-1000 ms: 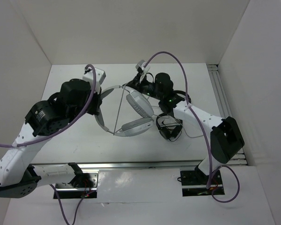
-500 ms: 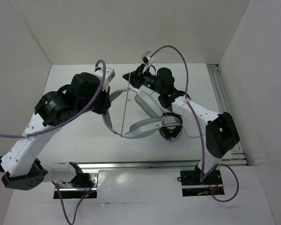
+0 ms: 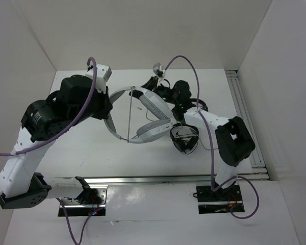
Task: Wrap the headphones
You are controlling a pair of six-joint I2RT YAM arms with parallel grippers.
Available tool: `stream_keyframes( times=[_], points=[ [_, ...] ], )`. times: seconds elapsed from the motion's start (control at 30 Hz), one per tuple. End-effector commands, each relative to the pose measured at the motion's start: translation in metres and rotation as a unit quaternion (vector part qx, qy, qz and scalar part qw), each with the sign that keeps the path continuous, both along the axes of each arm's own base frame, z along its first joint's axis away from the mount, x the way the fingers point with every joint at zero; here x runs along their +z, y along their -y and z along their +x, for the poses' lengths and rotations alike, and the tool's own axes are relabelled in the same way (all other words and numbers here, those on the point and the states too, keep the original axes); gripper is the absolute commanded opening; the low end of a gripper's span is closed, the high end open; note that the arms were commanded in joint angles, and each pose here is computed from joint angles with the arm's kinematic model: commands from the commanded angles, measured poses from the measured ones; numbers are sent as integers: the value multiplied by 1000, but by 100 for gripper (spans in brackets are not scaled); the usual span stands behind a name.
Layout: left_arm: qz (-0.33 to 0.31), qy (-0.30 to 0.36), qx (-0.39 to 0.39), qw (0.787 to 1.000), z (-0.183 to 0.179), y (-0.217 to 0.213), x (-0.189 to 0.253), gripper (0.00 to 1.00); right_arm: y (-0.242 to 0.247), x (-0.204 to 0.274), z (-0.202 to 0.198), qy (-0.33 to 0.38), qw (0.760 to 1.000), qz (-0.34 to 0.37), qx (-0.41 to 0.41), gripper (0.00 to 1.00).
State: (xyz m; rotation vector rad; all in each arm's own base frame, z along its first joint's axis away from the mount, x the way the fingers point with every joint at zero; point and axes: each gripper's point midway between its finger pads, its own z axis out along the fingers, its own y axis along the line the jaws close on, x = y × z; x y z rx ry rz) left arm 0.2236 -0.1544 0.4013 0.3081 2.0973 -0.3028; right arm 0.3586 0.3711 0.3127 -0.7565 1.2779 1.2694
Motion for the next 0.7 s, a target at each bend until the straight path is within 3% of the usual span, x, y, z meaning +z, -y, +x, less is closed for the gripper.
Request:
stream_keyframes(
  times=[0.0,0.03,0.1,0.13,0.17,0.23,0.43,0.57,0.6,0.67],
  points=[
    [-205,141,-48,968,-15,22,125,0,-19,-97,-10,-128,990,-19,57,0],
    [-209,157,-24,965,-9,15,134,0,-26,-86,-20,-97,992,5,81,2],
    [-210,173,7,962,5,10,143,0,-41,-100,-49,-131,981,19,144,5],
    [-207,185,41,960,20,5,151,0,-42,-87,-63,-93,980,49,168,11],
    [-199,188,70,959,33,-4,152,0,-42,-89,-79,-117,971,55,201,14],
    [-189,190,101,958,61,-8,152,0,-45,-86,-105,-96,963,81,239,14],
    [-185,160,169,955,143,-50,125,0,-25,-85,-154,-108,956,103,254,16],
    [-182,133,199,954,190,-76,96,0,-14,-70,-177,-79,962,94,245,3],
    [-179,133,215,951,200,-90,92,0,-14,-80,-179,-107,964,72,232,0],
    [-172,109,236,950,222,-101,69,0,-11,-56,-196,-49,973,68,217,0]
  ],
)
